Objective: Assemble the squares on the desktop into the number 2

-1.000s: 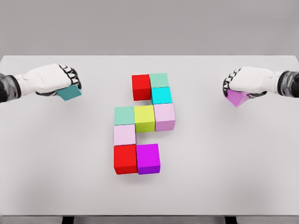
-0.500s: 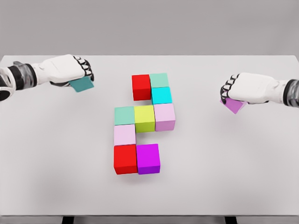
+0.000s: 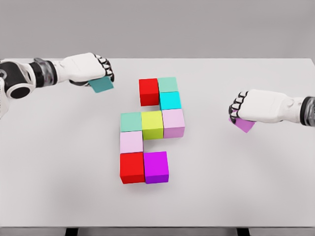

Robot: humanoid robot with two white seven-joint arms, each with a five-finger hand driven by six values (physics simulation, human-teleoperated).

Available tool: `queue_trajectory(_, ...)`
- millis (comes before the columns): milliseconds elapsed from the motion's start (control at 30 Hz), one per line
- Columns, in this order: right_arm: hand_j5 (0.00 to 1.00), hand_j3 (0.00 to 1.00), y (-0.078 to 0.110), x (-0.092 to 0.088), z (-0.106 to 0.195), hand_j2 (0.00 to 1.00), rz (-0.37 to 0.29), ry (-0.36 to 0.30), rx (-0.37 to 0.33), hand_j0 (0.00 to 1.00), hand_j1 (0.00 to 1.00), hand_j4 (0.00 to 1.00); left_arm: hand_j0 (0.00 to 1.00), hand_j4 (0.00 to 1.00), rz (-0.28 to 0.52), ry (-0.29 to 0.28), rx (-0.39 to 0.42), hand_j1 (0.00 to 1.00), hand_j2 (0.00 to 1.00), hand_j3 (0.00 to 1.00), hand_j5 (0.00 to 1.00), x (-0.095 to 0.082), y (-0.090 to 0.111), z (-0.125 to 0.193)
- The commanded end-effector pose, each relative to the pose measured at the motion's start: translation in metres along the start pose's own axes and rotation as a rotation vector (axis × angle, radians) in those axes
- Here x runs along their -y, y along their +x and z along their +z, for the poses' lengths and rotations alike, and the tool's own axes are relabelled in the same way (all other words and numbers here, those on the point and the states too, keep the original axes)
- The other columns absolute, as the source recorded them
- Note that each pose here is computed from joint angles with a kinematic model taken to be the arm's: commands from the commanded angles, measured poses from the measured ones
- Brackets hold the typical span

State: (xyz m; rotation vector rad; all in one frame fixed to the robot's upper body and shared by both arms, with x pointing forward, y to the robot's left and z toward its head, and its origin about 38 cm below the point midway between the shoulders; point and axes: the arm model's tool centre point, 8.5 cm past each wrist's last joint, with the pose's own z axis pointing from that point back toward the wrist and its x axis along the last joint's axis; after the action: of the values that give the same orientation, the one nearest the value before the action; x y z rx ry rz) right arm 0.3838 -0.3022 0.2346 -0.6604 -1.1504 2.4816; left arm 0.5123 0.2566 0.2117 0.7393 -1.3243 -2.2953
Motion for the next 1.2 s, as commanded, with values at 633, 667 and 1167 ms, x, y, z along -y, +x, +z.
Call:
queue_trajectory(633, 0.57, 0.57, 0.018, -0.01, -0.003, 0.57, -0.126, -0.049, 0.093, 0.57, 0.57, 0.57, 0.66, 0.66, -0.008, -0.008, 0.084, 0.66, 0.66, 0.66, 0.66, -0.012, 0.03, -0.047)
queue_trajectory(667, 0.57, 0.57, 0.02, -0.01, -0.004, 0.57, -0.133, -0.051, 0.099, 0.57, 0.57, 0.57, 0.66, 0.66, -0.007, -0.01, 0.085, 0.66, 0.66, 0.66, 0.66, -0.012, 0.031, -0.047)
queue_trajectory(1167, 0.57, 0.57, 0.038, -0.014, -0.011, 0.57, -0.277, -0.127, 0.202, 0.57, 0.57, 0.57, 0.67, 0.67, -0.006, -0.006, 0.101, 0.67, 0.67, 0.67, 0.67, -0.011, 0.036, -0.044)
